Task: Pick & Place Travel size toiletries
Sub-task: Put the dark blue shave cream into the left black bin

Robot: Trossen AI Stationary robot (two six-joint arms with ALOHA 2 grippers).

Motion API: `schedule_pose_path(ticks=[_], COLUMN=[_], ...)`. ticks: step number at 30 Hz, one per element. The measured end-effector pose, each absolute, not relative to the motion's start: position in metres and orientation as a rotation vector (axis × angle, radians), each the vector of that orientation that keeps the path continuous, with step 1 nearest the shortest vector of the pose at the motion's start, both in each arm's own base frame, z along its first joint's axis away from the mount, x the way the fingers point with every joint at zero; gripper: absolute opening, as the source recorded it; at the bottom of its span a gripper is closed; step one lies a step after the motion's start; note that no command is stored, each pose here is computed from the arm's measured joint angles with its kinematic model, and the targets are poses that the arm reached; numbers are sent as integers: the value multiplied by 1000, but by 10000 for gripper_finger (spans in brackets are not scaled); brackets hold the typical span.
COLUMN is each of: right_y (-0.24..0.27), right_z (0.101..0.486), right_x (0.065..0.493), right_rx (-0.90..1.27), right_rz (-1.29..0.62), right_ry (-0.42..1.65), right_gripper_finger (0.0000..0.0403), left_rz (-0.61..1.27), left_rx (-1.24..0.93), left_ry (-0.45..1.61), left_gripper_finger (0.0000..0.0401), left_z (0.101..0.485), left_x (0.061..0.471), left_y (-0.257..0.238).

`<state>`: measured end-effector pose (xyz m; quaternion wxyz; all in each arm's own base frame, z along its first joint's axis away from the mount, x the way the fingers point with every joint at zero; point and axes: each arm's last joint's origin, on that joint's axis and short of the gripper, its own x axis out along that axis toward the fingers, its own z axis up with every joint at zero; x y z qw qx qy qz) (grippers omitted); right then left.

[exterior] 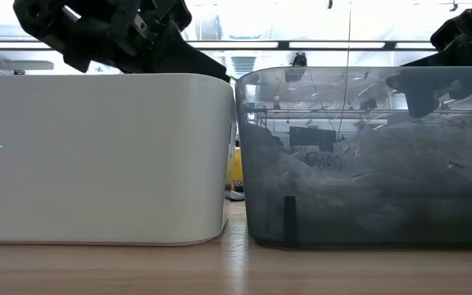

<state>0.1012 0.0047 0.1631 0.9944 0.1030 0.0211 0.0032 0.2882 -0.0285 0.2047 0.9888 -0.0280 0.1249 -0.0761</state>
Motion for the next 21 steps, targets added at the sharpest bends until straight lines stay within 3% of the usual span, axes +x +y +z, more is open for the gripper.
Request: schedule_pose_path(ticks=[21], right_y=[5], right_z=[163], right_x=[101], right_rx=[206], right_rz=[6], right_ry=[42], right_gripper_finger=[75], left_rz=[-84], left_rx=[-53], left_ry=[412], left_gripper_finger=[126], left_z=[189], left_x=[284], left_y=[-17])
